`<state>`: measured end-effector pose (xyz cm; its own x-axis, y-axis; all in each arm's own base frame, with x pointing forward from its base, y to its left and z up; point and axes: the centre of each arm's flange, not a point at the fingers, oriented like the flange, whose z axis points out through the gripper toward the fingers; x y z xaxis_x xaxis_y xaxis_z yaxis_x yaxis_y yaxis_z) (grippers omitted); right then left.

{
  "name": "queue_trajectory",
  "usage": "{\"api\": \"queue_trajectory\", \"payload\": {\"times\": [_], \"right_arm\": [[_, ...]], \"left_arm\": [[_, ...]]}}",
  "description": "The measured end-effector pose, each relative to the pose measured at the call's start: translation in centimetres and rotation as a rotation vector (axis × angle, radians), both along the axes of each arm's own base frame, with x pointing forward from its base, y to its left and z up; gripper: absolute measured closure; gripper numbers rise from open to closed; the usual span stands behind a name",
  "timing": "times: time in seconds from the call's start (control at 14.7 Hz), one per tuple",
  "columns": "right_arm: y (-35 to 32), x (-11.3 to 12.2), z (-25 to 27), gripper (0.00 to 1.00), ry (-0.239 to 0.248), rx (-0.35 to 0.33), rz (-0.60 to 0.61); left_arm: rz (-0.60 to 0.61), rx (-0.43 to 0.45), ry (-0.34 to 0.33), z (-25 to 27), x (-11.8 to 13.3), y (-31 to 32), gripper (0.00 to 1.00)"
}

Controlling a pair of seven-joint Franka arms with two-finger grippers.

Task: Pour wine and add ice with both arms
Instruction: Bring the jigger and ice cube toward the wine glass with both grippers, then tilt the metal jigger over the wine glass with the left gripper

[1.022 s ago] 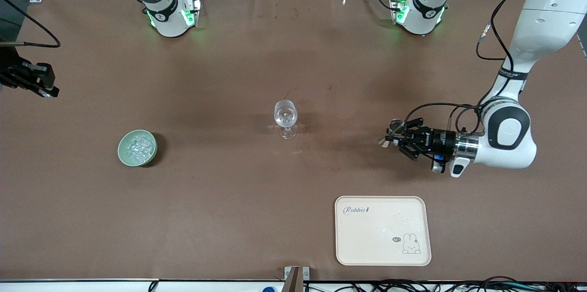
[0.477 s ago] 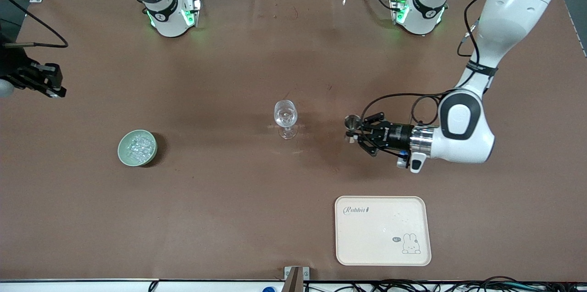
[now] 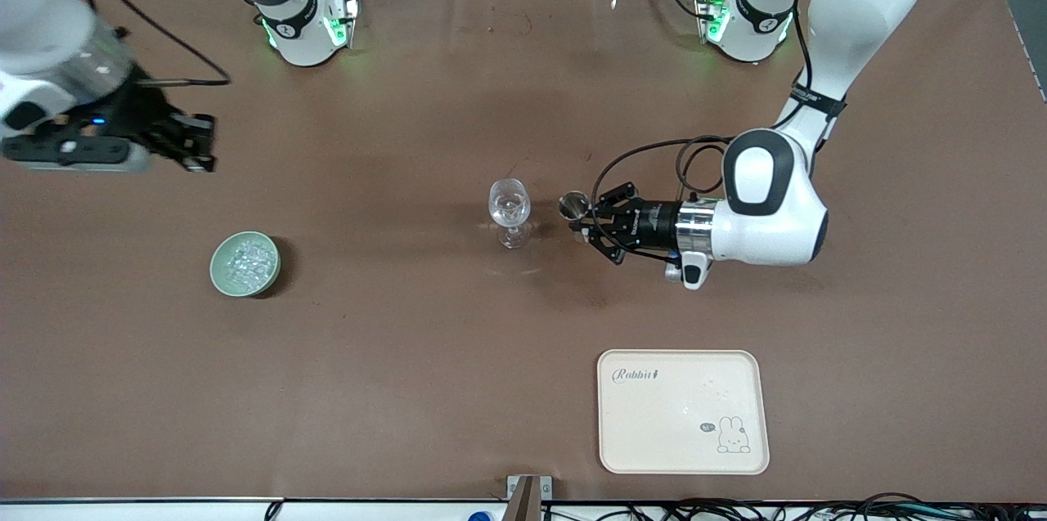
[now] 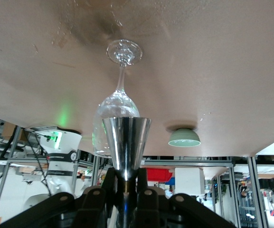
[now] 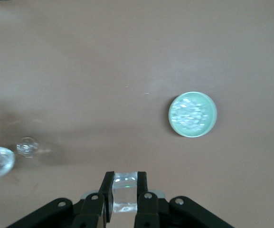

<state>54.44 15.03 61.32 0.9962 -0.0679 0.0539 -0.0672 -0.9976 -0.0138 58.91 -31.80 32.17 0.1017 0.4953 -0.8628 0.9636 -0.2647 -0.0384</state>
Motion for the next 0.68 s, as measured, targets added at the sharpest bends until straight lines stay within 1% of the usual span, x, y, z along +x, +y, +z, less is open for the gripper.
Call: {"api": "queue_trajectory", "payload": {"times": [0.27, 0.41, 0.54, 0.68], "right_arm": [[10.2, -0.4, -3.8, 0.77, -0.017, 0.022, -0.072], [14.9, -0.8, -6.3, 0.77, -0.022, 0.032, -0.086], [19.1, -1.7, -8.4, 0.77, -0.026, 0.044, -0.125], [21.6, -2.5, -9.6, 0.77, -0.02, 0.044, -0.142]], "left_arm": [[0.026, 0.046, -0.005, 0.1, -1.2, -3.0, 0.79], [0.016, 0.101, -0.011, 0.0, -1.9, -4.4, 0.79], [0.001, 0.163, -0.009, 0.1, -2.6, -5.4, 0.79], [-0.005, 0.2, -0.01, 0.3, -2.9, -5.7, 0.79]]}}
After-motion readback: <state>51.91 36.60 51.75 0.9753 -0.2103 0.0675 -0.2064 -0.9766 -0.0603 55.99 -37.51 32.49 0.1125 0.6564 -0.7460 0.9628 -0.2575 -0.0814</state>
